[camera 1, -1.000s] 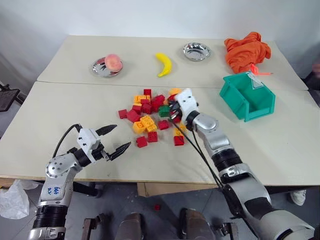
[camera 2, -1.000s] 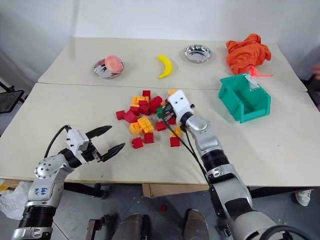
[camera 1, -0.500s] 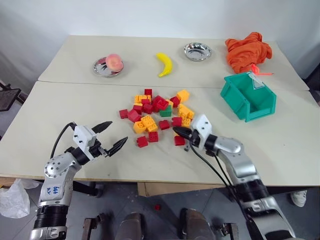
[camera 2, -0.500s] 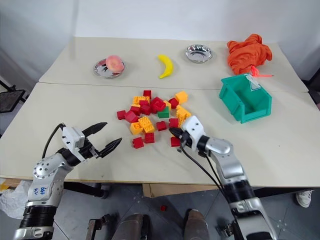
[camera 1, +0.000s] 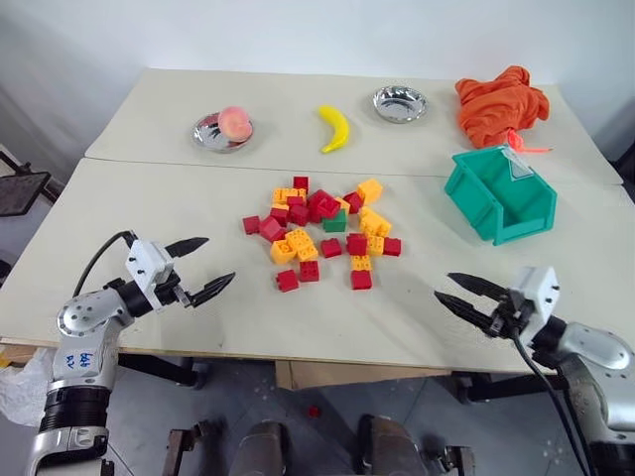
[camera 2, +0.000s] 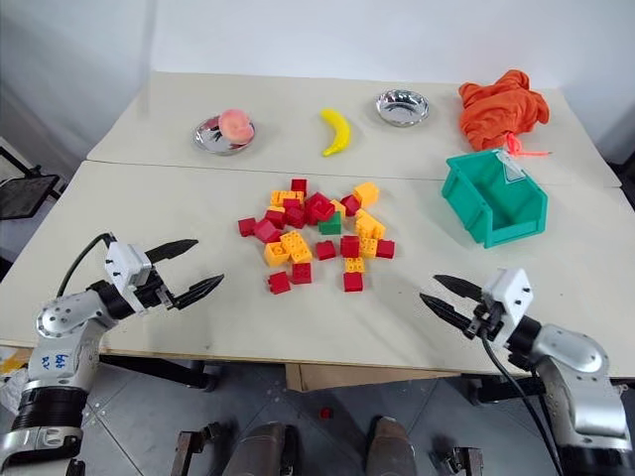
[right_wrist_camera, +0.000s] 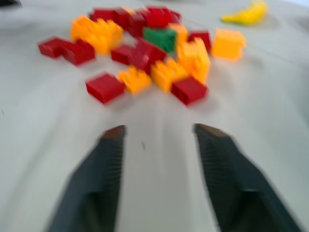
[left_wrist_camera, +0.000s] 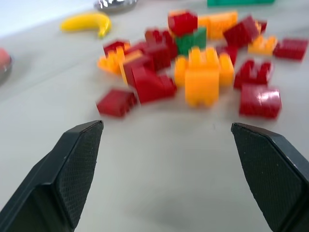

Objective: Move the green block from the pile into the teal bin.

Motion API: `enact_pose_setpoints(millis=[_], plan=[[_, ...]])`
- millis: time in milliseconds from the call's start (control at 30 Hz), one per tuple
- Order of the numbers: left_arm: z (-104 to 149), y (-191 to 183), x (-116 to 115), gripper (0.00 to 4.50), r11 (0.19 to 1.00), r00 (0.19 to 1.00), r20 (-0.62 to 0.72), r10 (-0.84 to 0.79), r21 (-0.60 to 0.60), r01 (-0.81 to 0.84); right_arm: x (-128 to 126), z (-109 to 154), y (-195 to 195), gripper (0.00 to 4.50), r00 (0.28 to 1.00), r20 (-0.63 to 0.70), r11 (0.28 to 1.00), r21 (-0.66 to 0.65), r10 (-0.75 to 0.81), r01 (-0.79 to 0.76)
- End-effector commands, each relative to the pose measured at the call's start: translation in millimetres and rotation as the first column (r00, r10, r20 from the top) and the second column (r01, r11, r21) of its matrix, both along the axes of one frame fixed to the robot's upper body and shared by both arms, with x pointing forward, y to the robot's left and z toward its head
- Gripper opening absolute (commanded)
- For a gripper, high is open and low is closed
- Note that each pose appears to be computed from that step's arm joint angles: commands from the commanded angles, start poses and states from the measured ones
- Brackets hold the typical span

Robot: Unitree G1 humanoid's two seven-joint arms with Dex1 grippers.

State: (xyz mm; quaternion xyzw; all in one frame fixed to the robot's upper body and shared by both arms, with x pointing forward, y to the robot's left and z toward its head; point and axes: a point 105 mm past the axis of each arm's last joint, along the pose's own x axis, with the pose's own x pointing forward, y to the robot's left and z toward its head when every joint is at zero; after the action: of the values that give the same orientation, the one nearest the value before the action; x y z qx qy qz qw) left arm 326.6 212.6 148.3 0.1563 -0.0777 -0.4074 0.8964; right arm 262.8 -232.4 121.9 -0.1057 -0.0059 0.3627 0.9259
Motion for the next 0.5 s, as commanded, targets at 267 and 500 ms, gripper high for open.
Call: enact_pose_setpoints(millis=[267, 500], plan=[[17, -124, 27, 3.60, 0.903, 0.912, -0.045, -0.408, 0.128, 0.410, -9, 10, -12, 4.38, 0.986, 0.098, 0.990, -0.013, -0.138, 0.140], [22, -178, 66, 1.35, 0.904, 0.911, -0.128, -0.391, 0.131, 0.406, -10, 16, -3, 4.38, 0.982, 0.120, 0.989, 0.001, -0.147, 0.148]])
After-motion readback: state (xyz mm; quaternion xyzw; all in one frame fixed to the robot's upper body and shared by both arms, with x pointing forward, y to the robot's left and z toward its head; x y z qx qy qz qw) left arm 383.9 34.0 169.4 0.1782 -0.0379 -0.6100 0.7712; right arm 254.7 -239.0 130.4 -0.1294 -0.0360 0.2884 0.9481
